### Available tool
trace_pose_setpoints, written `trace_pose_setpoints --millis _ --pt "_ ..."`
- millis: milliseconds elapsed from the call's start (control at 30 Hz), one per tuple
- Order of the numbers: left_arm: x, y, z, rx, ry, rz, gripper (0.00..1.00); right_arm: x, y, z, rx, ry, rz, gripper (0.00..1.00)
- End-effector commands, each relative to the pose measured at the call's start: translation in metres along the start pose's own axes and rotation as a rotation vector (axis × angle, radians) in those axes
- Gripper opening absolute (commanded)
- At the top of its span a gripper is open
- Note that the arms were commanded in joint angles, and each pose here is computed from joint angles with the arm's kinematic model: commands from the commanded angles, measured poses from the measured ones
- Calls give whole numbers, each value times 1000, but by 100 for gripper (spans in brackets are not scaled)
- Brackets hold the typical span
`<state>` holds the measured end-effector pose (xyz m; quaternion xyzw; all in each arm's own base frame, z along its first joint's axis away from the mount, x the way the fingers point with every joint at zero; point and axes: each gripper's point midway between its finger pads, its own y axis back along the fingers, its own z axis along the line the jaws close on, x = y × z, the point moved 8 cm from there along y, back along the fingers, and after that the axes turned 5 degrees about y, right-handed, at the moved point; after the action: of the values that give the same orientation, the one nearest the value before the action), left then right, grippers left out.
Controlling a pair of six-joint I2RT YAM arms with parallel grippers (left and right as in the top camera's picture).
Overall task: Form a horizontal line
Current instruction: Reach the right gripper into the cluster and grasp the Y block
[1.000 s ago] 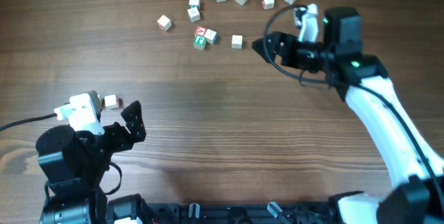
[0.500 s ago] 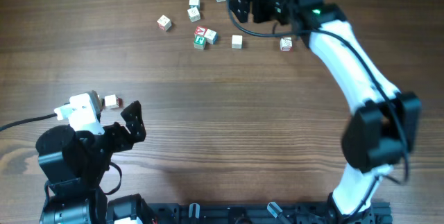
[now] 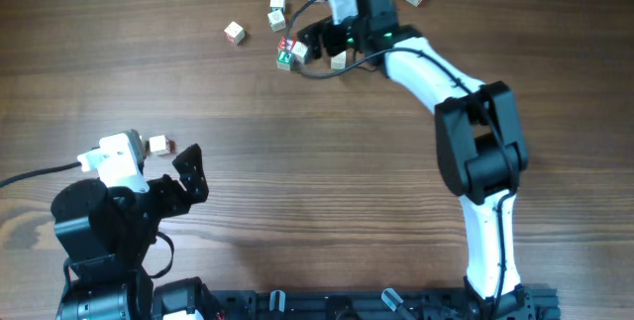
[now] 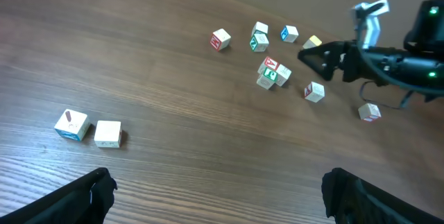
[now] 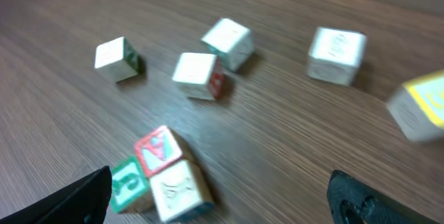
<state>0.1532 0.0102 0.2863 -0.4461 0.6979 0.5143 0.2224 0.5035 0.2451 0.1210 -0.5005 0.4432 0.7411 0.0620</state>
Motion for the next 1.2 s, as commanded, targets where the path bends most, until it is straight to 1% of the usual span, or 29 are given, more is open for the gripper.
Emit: trace_pose_setpoints --millis 0,100,200,267,333,467,667,733,933,1100,1167 --pt "0 1 -2 20 -22 1 100 12 -16 9 65 179 68 99" --pt "0 1 -2 20 -22 1 100 19 -16 6 61 256 100 92" --pt "0 1 -2 20 -22 1 100 23 -16 4 49 410 125 86" --pt "0 1 -2 20 -22 1 100 25 -16 4 38 509 139 84" --pt "0 1 -2 20 -22 1 100 28 -15 5 26 579 155 85" --pt "0 1 -2 20 -22 1 100 32 -15 9 -8 569 173 93" --pt "0 1 -2 20 -22 1 100 38 -19 13 -47 562 175 96" --pt "0 1 -2 20 -22 1 100 42 -23 15 -72 557 171 96" --pt "0 1 -2 20 -22 1 100 48 -37 16 -67 571 141 95" --pt "0 1 -2 20 -22 1 100 51 -49 21 -64 591 108 93" --pt "0 1 -2 20 -22 1 100 51 -50 21 -63 593 105 90"
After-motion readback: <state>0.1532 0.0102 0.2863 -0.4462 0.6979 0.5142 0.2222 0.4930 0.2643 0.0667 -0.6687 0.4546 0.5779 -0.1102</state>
